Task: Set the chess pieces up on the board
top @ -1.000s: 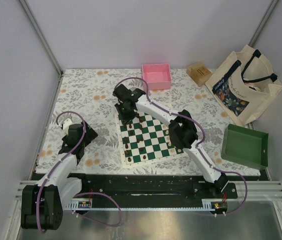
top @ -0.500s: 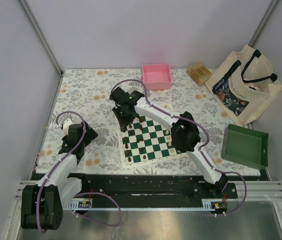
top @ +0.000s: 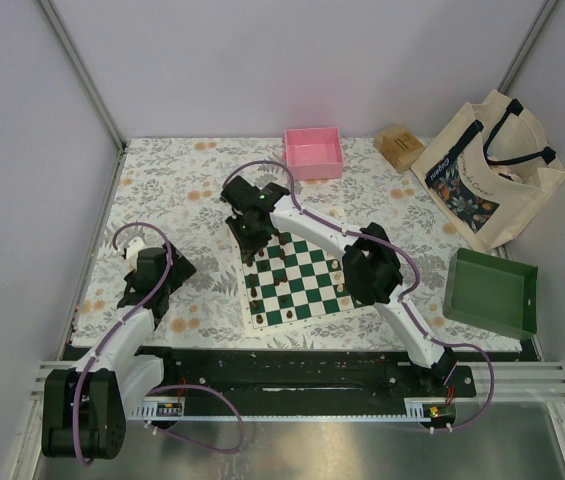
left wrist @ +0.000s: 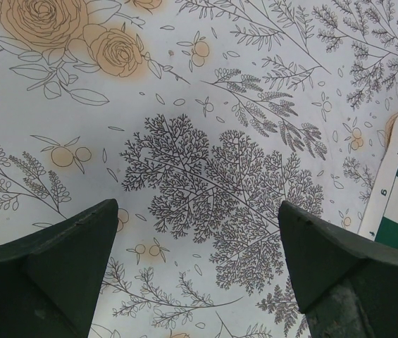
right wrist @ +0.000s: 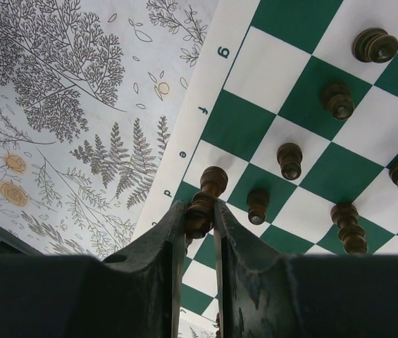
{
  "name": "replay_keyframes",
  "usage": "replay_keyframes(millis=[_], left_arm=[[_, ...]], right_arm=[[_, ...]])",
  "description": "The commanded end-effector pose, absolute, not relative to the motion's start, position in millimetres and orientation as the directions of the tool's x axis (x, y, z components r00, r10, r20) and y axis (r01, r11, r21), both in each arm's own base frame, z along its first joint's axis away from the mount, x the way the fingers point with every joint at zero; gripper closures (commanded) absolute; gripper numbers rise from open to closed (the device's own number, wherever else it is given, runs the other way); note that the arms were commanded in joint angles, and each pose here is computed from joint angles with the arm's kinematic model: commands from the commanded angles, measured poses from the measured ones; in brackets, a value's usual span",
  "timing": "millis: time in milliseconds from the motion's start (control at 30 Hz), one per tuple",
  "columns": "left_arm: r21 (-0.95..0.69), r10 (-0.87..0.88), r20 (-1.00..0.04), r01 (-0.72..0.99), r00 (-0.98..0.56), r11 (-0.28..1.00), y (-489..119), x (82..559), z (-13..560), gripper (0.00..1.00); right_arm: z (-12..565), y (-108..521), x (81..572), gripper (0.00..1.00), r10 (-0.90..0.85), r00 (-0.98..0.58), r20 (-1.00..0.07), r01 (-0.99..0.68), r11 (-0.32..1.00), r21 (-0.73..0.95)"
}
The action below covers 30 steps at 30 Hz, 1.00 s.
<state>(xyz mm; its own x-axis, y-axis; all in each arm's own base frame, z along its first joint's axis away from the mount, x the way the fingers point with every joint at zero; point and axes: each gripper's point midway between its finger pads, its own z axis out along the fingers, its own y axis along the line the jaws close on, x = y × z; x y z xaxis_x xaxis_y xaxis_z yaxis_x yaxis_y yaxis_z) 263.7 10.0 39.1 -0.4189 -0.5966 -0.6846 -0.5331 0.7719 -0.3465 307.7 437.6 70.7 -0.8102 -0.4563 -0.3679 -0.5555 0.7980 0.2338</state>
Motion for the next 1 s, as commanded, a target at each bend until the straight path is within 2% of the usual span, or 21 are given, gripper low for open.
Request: replay_keyframes(millis=[0,433,667,967], left_arm=[[-0.373,-0.597,-0.711,-0.52,-0.372,0.768,12,279,58,0.01],[-0.371,-0.595,-0.71,-0.518,-0.377,0.771,12,279,58,0.01],[-0.369,-0.593,-0.708,-0.516,-0.383,0.773,11,280,57,0.01],[-0.37,-0.593,-0.709,-0.515,-0.381,0.773,11,280,58,0.01]], right_arm=[[92,449,306,0.78,-0.448,-0.792,-0.415,-0.579,0.768,0.274],[82,446,303,0.77,-0.447,-0.801,-0.399,-0.57,0.774,0.277],[76,447,299,0.73,-0.446,-0.806,-0.39,-0.568,0.768,0.296],[92,448,297,0.54,-0.456,-0.79,-0.41,-0.59,0.747,0.306]])
